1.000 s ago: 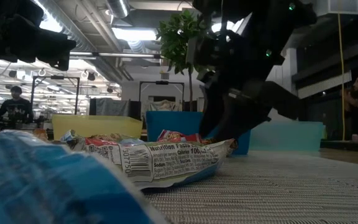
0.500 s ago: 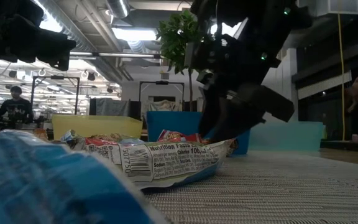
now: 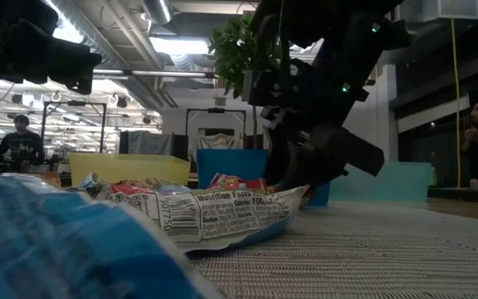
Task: Pick and place Granola Bars by type
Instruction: Put the red granola bar into the green bin
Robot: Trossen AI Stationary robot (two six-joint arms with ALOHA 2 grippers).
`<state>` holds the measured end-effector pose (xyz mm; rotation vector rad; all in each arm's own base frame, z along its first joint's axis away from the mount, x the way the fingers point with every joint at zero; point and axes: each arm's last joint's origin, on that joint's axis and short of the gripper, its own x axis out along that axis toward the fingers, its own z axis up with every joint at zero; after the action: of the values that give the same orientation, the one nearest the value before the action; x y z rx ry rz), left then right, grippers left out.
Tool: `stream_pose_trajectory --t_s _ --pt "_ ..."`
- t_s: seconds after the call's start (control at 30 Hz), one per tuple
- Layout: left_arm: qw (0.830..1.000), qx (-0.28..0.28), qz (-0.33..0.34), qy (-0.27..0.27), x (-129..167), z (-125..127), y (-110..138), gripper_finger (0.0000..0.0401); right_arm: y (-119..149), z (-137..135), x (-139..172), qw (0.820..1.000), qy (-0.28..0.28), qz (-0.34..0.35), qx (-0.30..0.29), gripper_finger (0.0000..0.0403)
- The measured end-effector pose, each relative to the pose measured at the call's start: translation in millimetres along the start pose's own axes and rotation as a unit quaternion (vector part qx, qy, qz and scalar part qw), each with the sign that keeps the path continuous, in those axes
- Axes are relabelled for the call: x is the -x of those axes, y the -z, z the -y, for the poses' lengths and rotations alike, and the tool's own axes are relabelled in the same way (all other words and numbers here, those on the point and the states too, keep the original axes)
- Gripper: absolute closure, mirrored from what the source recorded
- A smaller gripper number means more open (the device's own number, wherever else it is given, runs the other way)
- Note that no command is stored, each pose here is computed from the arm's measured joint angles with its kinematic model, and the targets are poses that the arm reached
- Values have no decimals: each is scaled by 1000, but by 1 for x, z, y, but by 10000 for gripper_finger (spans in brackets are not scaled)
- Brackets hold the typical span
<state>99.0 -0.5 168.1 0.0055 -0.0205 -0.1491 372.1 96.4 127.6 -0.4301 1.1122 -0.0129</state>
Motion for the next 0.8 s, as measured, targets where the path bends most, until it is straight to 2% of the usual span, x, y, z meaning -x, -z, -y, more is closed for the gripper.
stream_pose_trajectory --t_s 0.2,0.57,0.8 --pt "1000 0 0 0 0 0 0 304 0 0 0 1000 -3 1 -3 189" --pt "1000 0 0 0 0 0 0 307 0 -1 -2 1000 -6 1 -14 308" --pt "1000 0 0 0 0 0 0 304 -2 -4 0 1000 -4 2 -9 337"
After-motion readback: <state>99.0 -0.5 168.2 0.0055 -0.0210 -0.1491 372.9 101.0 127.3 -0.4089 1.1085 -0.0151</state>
